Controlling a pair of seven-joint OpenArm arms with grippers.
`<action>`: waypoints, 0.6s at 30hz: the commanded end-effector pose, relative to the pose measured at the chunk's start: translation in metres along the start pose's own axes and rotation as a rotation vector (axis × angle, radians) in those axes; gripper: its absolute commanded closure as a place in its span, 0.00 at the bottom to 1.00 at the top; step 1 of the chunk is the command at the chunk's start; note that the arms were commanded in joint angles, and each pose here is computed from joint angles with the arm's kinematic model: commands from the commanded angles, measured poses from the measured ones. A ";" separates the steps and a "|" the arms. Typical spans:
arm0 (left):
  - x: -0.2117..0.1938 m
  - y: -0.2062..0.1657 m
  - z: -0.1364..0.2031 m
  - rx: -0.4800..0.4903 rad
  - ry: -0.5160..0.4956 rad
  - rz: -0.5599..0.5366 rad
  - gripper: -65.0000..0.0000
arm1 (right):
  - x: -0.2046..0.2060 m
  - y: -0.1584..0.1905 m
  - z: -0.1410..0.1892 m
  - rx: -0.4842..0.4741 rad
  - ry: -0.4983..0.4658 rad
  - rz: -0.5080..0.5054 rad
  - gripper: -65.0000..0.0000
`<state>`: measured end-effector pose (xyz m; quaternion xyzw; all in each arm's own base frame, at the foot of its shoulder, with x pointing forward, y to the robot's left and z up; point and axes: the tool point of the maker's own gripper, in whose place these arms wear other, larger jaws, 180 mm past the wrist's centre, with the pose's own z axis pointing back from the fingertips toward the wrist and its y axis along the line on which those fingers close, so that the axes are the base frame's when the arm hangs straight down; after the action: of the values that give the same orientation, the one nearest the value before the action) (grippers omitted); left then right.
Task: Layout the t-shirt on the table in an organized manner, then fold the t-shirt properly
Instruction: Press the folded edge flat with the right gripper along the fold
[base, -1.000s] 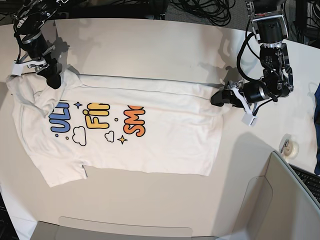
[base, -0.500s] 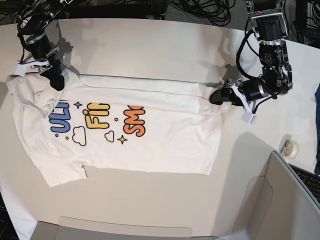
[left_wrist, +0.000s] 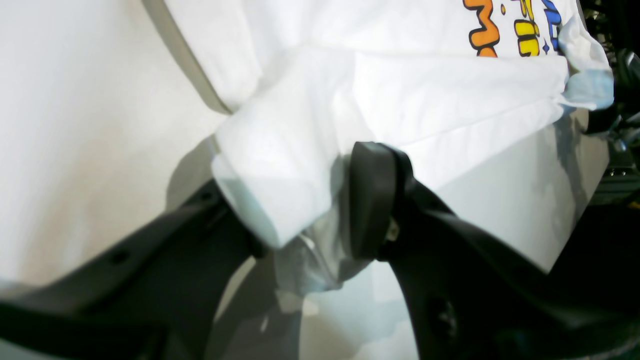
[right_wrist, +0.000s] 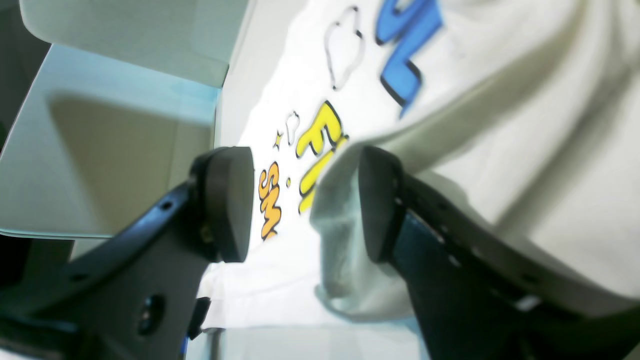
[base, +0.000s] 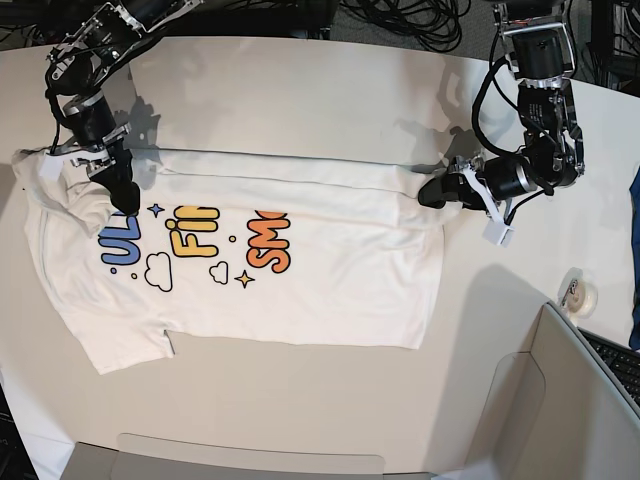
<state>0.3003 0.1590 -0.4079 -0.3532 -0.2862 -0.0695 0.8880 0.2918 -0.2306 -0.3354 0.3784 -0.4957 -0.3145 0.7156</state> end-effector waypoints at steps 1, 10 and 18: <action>-0.027 0.011 0.002 0.055 0.134 -0.010 0.65 | 0.014 0.015 -0.008 0.044 -0.039 0.025 0.49; -0.028 0.011 0.002 0.056 0.136 -0.010 0.65 | 0.018 0.037 -0.058 0.114 -0.027 -0.023 0.49; -0.034 0.011 0.003 0.057 0.145 -0.002 0.65 | 0.025 0.062 -0.099 0.196 -0.010 -0.076 0.49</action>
<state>0.2973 0.1588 -0.4098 -0.3545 -0.2839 -0.0675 0.8884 0.3883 -0.1898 -0.3136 0.4600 -0.4855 -0.3053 0.6779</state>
